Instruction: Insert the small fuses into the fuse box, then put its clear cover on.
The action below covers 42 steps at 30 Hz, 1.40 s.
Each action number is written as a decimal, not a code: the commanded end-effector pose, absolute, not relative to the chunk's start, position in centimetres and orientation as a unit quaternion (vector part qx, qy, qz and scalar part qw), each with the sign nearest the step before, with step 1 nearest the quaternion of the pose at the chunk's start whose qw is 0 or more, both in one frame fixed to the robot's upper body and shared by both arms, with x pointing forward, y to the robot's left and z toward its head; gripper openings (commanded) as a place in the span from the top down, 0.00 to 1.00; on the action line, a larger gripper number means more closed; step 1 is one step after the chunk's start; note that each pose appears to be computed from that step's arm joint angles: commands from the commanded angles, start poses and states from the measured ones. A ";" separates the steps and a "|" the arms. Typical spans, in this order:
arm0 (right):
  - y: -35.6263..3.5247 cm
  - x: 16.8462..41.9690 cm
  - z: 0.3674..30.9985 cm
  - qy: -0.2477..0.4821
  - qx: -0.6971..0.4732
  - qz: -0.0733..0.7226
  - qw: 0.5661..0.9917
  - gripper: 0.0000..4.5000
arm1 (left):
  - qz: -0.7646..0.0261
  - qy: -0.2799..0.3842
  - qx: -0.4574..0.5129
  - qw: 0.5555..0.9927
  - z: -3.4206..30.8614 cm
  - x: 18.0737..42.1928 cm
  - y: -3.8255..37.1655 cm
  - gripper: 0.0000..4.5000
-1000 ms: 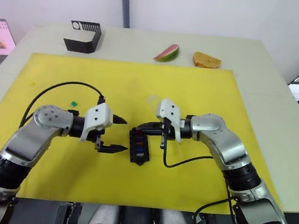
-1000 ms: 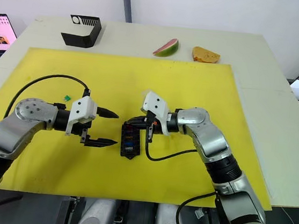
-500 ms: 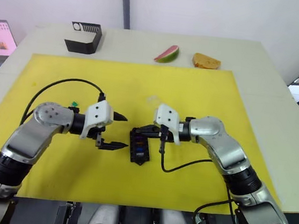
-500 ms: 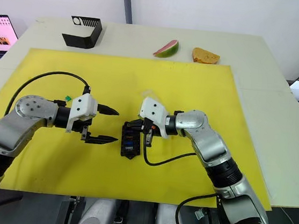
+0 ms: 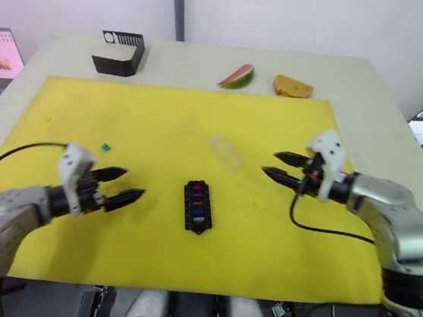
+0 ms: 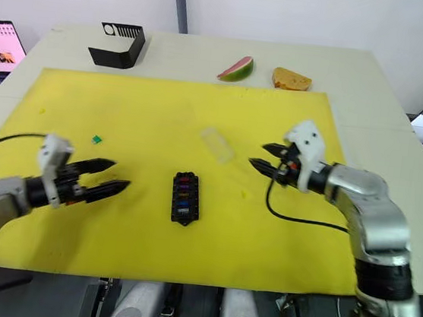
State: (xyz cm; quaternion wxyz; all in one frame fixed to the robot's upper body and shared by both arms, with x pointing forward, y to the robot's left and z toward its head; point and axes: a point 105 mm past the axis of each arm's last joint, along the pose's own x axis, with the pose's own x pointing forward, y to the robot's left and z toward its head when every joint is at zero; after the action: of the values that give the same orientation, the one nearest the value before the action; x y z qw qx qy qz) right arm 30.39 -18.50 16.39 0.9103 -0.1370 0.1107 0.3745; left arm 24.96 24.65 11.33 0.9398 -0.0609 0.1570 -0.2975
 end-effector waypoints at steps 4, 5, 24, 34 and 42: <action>-22.3 28.8 17.2 0.106 -0.152 0.317 0.930 0.01 | -0.130 0.153 -0.145 0.969 11.0 21.2 32.3 0.00; -22.4 28.7 17.1 0.106 -0.150 0.315 0.931 0.01 | -0.120 0.150 -0.160 0.968 11.1 20.8 32.7 0.00; -2.5 29.2 20.2 -0.021 -0.113 0.597 0.794 0.01 | -0.125 0.161 -0.547 0.812 11.9 28.2 34.7 0.00; 0.1 30.2 19.5 -0.038 -0.126 0.597 0.792 0.01 | -0.151 0.178 -0.557 0.797 13.0 31.7 32.6 0.00; -0.5 30.4 19.1 -0.033 -0.147 0.589 0.794 0.01 | -0.172 0.202 -0.550 0.792 12.2 33.0 30.1 0.00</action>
State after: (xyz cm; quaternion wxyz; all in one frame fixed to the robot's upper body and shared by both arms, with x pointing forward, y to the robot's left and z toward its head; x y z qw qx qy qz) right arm 30.76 -0.69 18.11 0.7994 -0.1370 -0.0074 0.5849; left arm 32.79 30.70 12.28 0.7937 -0.5523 0.1943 -0.1652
